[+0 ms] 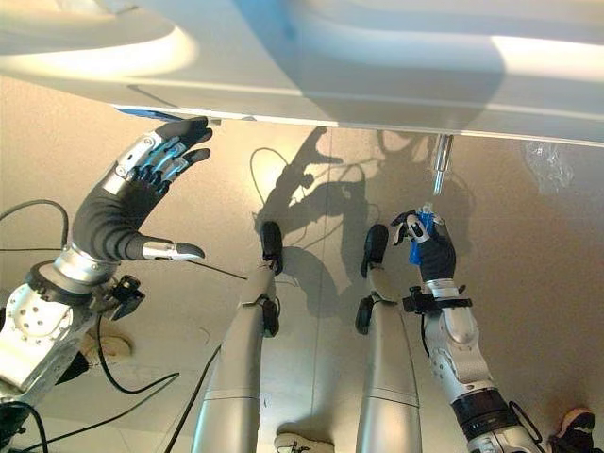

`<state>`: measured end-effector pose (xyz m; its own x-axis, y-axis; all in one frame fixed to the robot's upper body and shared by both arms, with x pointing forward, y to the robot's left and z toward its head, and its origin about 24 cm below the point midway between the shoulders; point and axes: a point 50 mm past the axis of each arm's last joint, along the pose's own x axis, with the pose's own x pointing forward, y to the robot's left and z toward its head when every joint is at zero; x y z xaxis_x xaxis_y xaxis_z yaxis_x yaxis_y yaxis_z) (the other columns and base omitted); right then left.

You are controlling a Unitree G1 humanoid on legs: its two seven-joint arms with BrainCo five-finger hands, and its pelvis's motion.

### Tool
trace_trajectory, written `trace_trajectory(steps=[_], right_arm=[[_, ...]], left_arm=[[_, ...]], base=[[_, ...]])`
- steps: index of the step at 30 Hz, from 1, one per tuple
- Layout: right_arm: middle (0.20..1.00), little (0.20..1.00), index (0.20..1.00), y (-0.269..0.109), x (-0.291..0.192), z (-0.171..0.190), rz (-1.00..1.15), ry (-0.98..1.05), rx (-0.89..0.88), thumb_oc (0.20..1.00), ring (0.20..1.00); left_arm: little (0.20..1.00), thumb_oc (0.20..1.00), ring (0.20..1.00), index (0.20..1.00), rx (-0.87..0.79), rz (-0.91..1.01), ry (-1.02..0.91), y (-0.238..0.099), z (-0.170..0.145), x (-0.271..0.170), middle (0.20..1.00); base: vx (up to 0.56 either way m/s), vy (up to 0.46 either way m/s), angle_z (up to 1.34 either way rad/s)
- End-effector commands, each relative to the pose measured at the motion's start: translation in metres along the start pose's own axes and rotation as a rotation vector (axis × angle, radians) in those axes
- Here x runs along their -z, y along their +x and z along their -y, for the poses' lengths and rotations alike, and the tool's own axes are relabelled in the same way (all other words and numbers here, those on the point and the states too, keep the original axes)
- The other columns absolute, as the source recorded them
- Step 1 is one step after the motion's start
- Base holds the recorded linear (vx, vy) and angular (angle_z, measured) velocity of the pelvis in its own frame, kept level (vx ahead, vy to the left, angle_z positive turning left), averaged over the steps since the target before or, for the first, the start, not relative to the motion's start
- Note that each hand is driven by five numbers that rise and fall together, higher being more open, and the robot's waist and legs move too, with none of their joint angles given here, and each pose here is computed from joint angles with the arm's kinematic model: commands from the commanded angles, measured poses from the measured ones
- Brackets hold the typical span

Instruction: Raise the hospital bed

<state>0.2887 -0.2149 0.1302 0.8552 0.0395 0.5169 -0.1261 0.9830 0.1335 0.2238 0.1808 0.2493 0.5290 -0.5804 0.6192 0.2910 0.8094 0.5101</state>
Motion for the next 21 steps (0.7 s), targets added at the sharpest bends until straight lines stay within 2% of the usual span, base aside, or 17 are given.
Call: trace_trajectory(steps=[1, 8, 21], right_arm=[[0.200, 0.200, 0.200, 0.019, -0.117, 0.053, 0.555, 0.022, 0.259, 0.200, 0.200], [0.200, 0.200, 0.200, 0.020, -0.115, 0.021, 0.513, 0.029, 0.073, 0.200, 0.200], [0.200, 0.200, 0.200, 0.011, -0.116, 0.028, 0.494, 0.012, 0.067, 0.200, 0.200]], left_arm=[[1.000, 1.000, 1.000, 1.000, 0.002, 0.133, -0.031, 0.003, 0.007, -0.019, 1.000], [1.000, 1.000, 1.000, 1.000, 0.017, 0.107, -0.033, 0.001, 0.010, -0.015, 1.000], [1.000, 1.000, 1.000, 1.000, 0.058, 0.089, -0.097, 0.004, 0.019, -0.004, 1.000]], base=[[-0.01, -0.023, -0.04], [-0.01, -0.024, -0.02], [-0.01, -0.038, 0.01]])
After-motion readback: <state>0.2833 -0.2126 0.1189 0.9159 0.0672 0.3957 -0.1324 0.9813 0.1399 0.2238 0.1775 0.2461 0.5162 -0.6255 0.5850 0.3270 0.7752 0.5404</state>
